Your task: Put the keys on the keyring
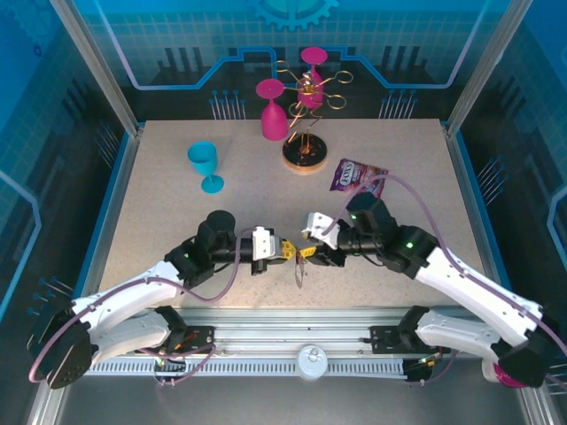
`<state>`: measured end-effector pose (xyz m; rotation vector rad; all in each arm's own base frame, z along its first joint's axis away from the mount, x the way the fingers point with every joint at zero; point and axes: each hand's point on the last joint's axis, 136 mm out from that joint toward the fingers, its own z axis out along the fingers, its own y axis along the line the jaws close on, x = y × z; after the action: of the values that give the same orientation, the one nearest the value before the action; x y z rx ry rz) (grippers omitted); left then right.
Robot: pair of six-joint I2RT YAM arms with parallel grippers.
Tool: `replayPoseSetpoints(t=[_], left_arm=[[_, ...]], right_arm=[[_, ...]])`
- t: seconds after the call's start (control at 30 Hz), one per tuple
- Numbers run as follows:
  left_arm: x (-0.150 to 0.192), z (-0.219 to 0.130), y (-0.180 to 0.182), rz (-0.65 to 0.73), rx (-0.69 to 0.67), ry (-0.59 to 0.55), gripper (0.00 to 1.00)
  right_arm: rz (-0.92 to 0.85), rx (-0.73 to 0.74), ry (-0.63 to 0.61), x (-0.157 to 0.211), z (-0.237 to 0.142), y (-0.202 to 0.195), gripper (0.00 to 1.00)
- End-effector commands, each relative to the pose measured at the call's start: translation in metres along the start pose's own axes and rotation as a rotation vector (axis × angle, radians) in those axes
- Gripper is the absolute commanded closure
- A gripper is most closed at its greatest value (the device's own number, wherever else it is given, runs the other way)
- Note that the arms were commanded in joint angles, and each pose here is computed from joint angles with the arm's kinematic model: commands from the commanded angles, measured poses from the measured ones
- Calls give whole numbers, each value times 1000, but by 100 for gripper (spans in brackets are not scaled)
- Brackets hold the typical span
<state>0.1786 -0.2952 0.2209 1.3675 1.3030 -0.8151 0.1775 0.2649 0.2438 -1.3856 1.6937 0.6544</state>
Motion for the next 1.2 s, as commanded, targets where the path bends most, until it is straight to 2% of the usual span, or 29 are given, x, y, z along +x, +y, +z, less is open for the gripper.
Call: replayPoseSetpoints(t=[0.0,0.23,0.33,0.63,0.7,0.77,0.87,1.03,1.17], left_arm=[[-22,-4,-6,66,17,-105,100],[-28,-6,-10,74,32,-147,100],[-28,-6,-11,74,34,-148,100],[-30,-8,-11,82,32,-156,100],[-31,-8,-12,82,32,-159,100],[-32,-9,-11,83,29,-164,100],[-34,-10,-13,89,33,-178,100],[-35,-9,-17,76,66,-184,100],[-36,-9,-17,71,71,-188,100]], right_arm=[[80,-24,-111,-7,-6,1,59],[126,-97,-128,0,0,14,58],[125,-113,-137,-2,0,17,61],[113,-160,-120,-3,2,22,80],[112,-171,-113,-3,2,23,89],[120,-163,-108,-1,2,20,95],[152,-138,-77,7,4,13,100],[189,-203,-42,9,9,18,100],[163,-189,-66,-1,5,15,77]])
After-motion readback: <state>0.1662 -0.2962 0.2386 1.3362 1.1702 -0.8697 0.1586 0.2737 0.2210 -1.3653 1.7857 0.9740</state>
